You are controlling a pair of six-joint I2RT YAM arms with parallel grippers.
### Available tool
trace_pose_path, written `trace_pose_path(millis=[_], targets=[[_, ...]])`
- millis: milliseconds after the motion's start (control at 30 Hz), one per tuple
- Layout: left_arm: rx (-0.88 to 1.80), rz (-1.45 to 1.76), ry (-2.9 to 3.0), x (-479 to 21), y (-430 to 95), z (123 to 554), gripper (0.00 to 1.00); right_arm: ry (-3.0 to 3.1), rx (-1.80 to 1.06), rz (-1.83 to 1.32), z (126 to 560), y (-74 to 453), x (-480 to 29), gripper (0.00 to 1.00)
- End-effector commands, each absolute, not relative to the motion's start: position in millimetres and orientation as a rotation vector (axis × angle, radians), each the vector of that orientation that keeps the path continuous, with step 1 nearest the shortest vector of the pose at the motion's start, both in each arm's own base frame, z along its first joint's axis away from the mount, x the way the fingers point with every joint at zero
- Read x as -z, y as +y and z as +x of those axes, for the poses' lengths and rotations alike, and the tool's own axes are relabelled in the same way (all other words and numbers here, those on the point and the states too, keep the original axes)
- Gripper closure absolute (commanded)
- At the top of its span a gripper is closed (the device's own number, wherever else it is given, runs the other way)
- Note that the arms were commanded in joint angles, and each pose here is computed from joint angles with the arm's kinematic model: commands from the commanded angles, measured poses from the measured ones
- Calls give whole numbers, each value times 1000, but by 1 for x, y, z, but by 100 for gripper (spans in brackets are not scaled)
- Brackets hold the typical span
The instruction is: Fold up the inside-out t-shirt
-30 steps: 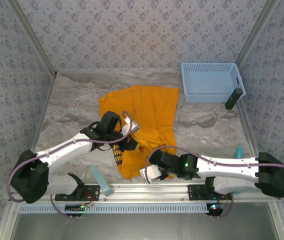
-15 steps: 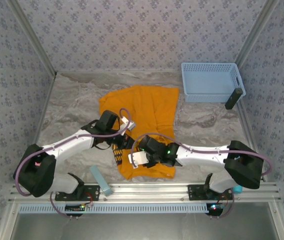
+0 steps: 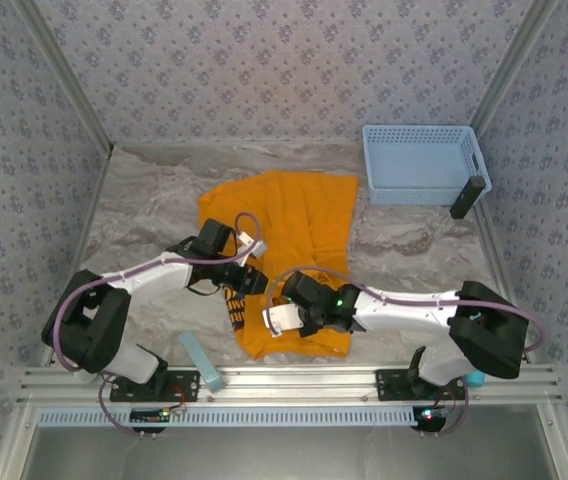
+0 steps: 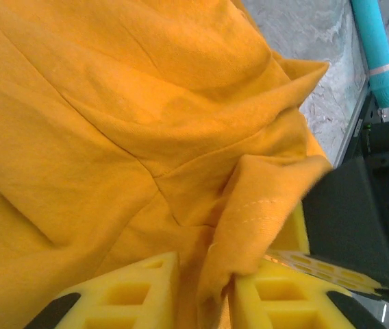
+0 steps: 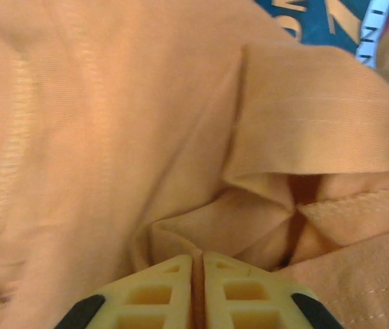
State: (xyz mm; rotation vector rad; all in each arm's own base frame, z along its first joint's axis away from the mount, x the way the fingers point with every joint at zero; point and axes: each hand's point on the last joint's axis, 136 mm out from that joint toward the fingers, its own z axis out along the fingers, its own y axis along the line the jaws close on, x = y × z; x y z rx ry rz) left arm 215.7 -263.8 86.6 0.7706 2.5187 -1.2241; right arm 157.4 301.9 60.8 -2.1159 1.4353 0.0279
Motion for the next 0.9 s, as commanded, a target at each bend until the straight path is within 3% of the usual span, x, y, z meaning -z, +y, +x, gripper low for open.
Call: trace_pose_path(millis=[0, 200, 300, 400, 533, 700, 867], targets=[[1224, 774, 2494, -88, -261, 218, 72, 1355, -140, -2198, 123, 290, -69, 94], [1161, 752, 2517, -78, -255, 221, 65, 1223, -238, -2275, 78, 278, -72, 98], [1175, 744, 2515, -82, -256, 220, 63, 1193, -247, -2302, 68, 276, -66, 85], [1210, 778, 2488, -93, -258, 211, 60, 1206, -264, -2306, 67, 275, -65, 80], [1145, 824, 2510, -100, -257, 193, 56, 1297, -342, -2218, 73, 282, -85, 59], [1130, 887, 2465, -105, -280, 170, 46, 1464, -482, -1998, 93, 300, -108, 48], [1001, 801, 2467, -95, -288, 190, 44, 1592, -512, -1899, 104, 306, -93, 47]])
